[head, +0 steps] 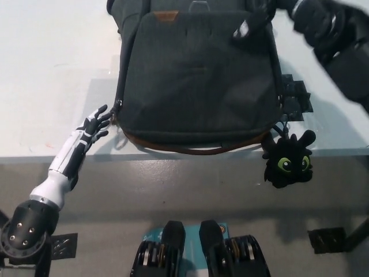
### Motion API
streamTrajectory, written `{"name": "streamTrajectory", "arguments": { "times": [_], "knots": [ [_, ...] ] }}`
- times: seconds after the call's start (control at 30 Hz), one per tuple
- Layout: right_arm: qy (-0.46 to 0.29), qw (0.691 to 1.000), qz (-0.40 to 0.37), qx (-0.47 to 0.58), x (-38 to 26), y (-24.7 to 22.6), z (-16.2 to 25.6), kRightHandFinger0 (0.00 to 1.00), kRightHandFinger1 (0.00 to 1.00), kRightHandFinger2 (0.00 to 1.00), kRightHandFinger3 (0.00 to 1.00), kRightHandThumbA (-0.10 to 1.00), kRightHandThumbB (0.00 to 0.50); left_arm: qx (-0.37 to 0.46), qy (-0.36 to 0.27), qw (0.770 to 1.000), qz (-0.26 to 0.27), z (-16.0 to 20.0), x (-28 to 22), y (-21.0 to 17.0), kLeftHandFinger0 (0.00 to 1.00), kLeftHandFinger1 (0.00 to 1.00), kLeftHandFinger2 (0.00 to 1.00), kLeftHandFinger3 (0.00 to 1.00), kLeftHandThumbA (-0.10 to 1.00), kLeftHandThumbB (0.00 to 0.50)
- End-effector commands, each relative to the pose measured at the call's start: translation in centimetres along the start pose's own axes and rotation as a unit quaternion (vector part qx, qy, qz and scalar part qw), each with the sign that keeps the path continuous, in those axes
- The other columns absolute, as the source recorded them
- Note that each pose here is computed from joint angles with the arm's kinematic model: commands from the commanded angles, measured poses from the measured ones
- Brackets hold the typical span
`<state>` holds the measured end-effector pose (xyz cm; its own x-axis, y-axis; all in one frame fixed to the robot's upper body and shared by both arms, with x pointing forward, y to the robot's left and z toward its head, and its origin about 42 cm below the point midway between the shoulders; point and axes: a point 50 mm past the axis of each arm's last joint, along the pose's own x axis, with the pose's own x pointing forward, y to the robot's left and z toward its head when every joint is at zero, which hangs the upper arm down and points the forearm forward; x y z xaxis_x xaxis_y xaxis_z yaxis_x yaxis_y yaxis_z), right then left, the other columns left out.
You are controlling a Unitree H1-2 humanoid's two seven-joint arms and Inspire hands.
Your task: A bag is kept in the middle of the table with its flap loosely closed and the robot uses its right hand to adjust it and opens it
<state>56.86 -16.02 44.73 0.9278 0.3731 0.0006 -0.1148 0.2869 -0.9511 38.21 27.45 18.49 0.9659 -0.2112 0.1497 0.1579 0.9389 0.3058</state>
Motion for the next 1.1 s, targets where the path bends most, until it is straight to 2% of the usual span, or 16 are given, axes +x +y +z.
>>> {"name": "streamTrajectory", "arguments": {
  "times": [0.0,0.07,0.13,0.23,0.27,0.3,0.33,0.37,0.4,0.43,0.47,0.7,0.87,1.0,1.07],
  "knots": [
    [-0.005,0.995,-0.042,-0.093,-0.9,-6.9,3.3,1.00,1.00,1.00,1.00,1.00,0.495,0.019,-0.029,0.999,-0.002,1.4,0.0,0.5,1.00,1.00,1.00,1.00,1.00,0.283],
    [0.013,0.989,-0.045,-0.140,-1.3,-10.1,4.3,1.00,1.00,1.00,1.00,1.00,0.500,0.017,-0.024,1.000,-0.008,1.0,0.0,0.0,1.00,1.00,1.00,1.00,1.00,0.312],
    [0.046,0.983,-0.036,-0.174,-1.5,-11.8,5.2,1.00,1.00,1.00,1.00,1.00,0.500,0.021,-0.023,0.999,-0.008,0.8,0.0,-0.1,1.00,1.00,1.00,1.00,1.00,0.318],
    [0.057,0.983,-0.021,-0.171,-1.4,-13.7,6.0,1.00,1.00,1.00,1.00,1.00,0.500,0.022,-0.022,0.999,-0.009,0.6,-0.1,-0.4,1.00,1.00,1.00,1.00,1.00,0.311],
    [0.056,0.987,-0.006,-0.149,-1.2,-14.1,6.0,0.93,0.95,0.97,1.00,1.00,0.500,0.021,-0.024,0.999,-0.011,0.5,-0.2,-0.4,1.00,1.00,1.00,1.00,1.00,0.309],
    [0.055,0.993,0.033,-0.096,-0.8,-14.3,5.5,0.85,0.87,0.88,0.92,1.00,0.500,0.022,-0.021,0.999,-0.011,0.5,-0.3,-0.4,1.00,1.00,1.00,1.00,1.00,0.310],
    [0.050,0.994,0.063,-0.075,-0.8,-14.4,5.4,0.72,0.81,0.80,0.86,1.00,0.500,0.017,-0.019,1.000,-0.013,0.5,-0.4,-0.6,1.00,1.00,1.00,1.00,1.00,0.325],
    [0.044,0.992,0.101,-0.052,-1.0,-14.4,5.2,0.69,0.81,0.82,0.90,1.00,0.500,0.015,-0.016,1.000,-0.014,0.4,-0.5,-0.7,1.00,1.00,1.00,1.00,1.00,0.330],
    [0.051,0.989,0.139,-0.017,-1.1,-14.3,5.1,0.81,0.91,0.97,1.00,1.00,0.500,0.018,-0.017,1.000,-0.014,0.4,-0.6,-0.8,1.00,1.00,1.00,1.00,1.00,0.331],
    [0.055,0.987,0.151,-0.004,-1.1,-14.2,5.0,0.87,0.94,1.00,1.00,1.00,0.500,0.018,-0.017,1.000,-0.014,0.3,-0.6,-0.8,1.00,1.00,1.00,1.00,1.00,0.329],
    [0.050,0.985,0.164,0.022,-1.0,-13.8,4.7,1.00,1.00,1.00,1.00,1.00,0.500,0.019,-0.019,1.000,-0.015,0.3,-0.6,-0.9,1.00,1.00,1.00,1.00,1.00,0.316],
    [0.034,0.979,0.177,0.091,-0.4,-11.8,3.8,1.00,1.00,1.00,1.00,1.00,0.500,0.023,-0.018,0.999,-0.018,0.2,-0.7,-0.7,1.00,1.00,1.00,1.00,1.00,0.313],
    [0.034,0.959,0.235,0.156,0.0,-9.4,3.7,1.00,1.00,1.00,1.00,1.00,0.500,0.021,-0.010,1.000,-0.016,-0.2,-1.2,-0.6,1.00,1.00,1.00,1.00,1.00,0.313],
    [0.033,0.947,0.262,0.183,0.5,-7.5,3.7,1.00,1.00,1.00,1.00,1.00,0.500,0.025,0.002,1.000,-0.019,-0.2,-1.6,-0.5,1.00,1.00,1.00,1.00,1.00,0.326],
    [0.032,0.945,0.264,0.190,0.6,-6.9,3.7,1.00,1.00,1.00,1.00,1.00,0.500,0.025,0.002,0.999,-0.021,-0.3,-1.7,-0.6,1.00,1.00,1.00,1.00,1.00,0.314]
  ]
}}
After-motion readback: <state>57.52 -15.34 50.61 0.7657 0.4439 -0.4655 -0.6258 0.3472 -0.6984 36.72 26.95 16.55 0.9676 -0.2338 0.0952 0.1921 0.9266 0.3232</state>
